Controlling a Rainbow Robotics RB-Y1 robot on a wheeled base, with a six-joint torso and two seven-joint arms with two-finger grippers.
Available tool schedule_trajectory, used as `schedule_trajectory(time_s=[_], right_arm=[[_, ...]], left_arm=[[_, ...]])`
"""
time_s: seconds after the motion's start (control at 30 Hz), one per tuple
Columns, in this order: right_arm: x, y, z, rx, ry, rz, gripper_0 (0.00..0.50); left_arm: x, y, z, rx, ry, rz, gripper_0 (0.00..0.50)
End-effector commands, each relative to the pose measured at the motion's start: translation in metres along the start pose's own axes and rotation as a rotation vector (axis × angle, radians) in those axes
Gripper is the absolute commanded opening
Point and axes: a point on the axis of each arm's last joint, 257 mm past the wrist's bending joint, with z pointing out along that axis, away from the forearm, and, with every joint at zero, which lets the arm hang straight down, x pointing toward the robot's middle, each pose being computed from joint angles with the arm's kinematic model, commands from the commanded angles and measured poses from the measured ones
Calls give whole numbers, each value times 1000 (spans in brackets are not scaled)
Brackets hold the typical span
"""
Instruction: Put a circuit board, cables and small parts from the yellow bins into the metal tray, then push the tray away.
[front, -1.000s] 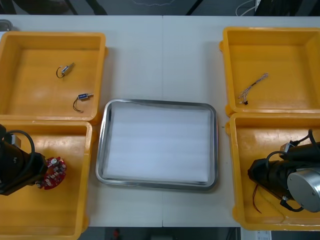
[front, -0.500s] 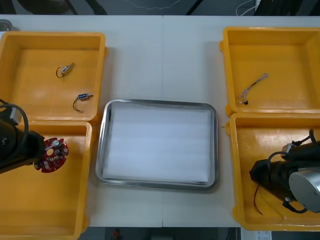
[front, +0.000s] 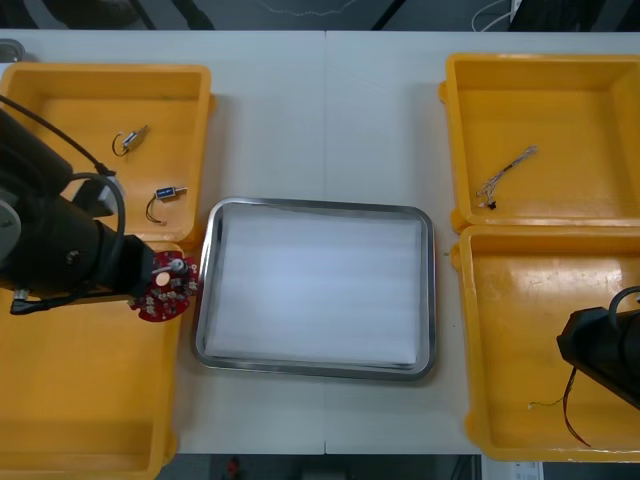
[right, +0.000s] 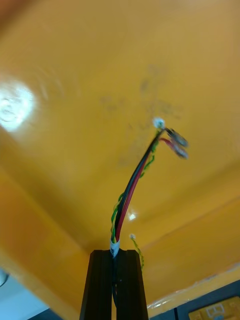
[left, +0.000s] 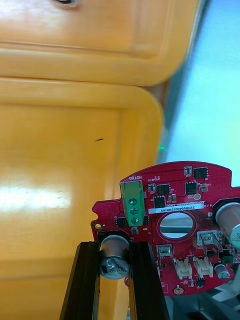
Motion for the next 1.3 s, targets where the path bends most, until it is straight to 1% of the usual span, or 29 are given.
schedule_trajectory(time_s=[0.03, 0.1, 0.13, 0.23, 0.37, 0.5, 0.6, 0.67, 0.83, 0.93, 1.0, 1.1, 1.17, 1.3], right_arm=[[-32, 14, -42, -64, -109, -109, 0], [-36, 17, -53, -80, -120, -189, 0], [-36, 17, -55, -83, -117, -207, 0], [-41, 13, -65, -80, -122, -308, 0], [-52, 7, -80, -52, -144, -465, 0], [-56, 1, -90, -15, -137, -602, 0], [-60, 0, -97, 5, -140, -689, 0], [-59, 1, -99, 7, -137, -741, 0], [-58, 11, -104, -9, -131, -872, 0], [-59, 20, -105, -10, -128, -977, 0], [-60, 24, -105, -12, -126, -1018, 0], [-60, 31, -103, -15, -118, -1078, 0], [-60, 33, -101, -15, -113, -1109, 0], [-64, 41, -101, -8, -126, -1170, 0]], left_arm=[[-11, -19, -9, -38, -47, 98, 0], [-9, -30, -5, -39, -45, 133, 0], [-8, -33, -4, -39, -43, 138, 3], [-4, -44, 2, -43, -36, 167, 2], [4, -50, 13, -64, -19, 190, 1], [8, -59, 27, -69, -19, 209, 2], [7, -68, 37, -56, -22, 206, 3], [5, -72, 42, -54, -25, 207, 1], [3, -84, 60, -42, -39, 201, 2], [2, -88, 76, -54, -55, 202, 2], [4, -88, 83, -62, -55, 199, 2], [5, -86, 88, -75, -57, 198, 1], [8, -85, 91, -82, -51, 199, 1], [8, -84, 96, -86, -53, 190, 7]])
